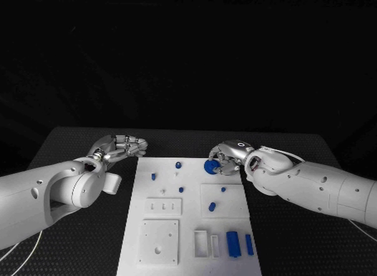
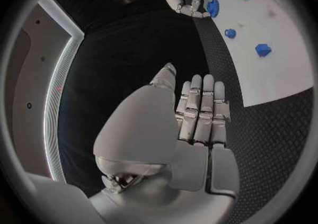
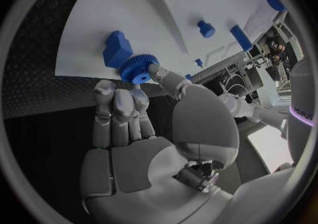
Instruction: Assemble the parts on the task board
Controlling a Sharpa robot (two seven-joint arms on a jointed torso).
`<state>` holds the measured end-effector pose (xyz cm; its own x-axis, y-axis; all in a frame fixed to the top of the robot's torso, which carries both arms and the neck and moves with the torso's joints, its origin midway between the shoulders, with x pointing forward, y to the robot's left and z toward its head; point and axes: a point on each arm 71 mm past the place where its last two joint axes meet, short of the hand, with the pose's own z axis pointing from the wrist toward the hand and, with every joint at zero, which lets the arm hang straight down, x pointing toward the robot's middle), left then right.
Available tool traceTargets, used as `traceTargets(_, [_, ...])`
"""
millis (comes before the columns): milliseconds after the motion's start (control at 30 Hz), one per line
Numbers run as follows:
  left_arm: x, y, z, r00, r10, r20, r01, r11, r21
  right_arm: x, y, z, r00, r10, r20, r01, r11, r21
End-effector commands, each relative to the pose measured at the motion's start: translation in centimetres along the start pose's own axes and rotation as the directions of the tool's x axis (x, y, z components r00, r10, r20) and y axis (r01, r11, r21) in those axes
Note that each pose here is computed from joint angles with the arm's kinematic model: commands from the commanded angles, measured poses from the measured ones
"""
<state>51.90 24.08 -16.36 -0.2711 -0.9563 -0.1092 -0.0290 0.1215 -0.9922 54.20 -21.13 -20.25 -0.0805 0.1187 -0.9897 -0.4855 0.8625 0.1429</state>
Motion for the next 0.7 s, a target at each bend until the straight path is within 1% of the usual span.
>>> traceTargets(33, [0.24, -0.12, 0.02, 1.000, -0.001, -0.019, 0.001, 1.000, 0.006, 0.7, -0.1, -0.3, 0.999, -0.019, -0.034, 0.019, 1.000, 0.012])
traceTargets(300, [0.25, -0.13, 0.00, 1.000, -0.001, -0.018, 0.001, 1.000, 0.006, 0.2, 0.7, -0.6, 0.998, -0.057, -0.012, 0.057, 0.998, 0.015])
traceTargets(467, [0.27, -0.14, -0.01, 1.000, -0.001, -0.019, 0.001, 1.000, 0.006, -0.5, 1.7, -0.5, 0.997, -0.078, 0.012, 0.078, 0.997, -0.004])
traceTargets(600, [0.25, -0.14, -0.03, 1.000, -0.001, -0.018, 0.001, 1.000, 0.006, -1.0, 2.5, -0.4, 0.995, -0.090, 0.038, 0.091, 0.996, -0.020])
traceTargets(700, [0.26, -0.15, -0.06, 1.000, -0.001, -0.019, 0.001, 1.000, 0.006, -1.7, 3.6, -0.4, 0.991, -0.111, 0.077, 0.114, 0.993, -0.034])
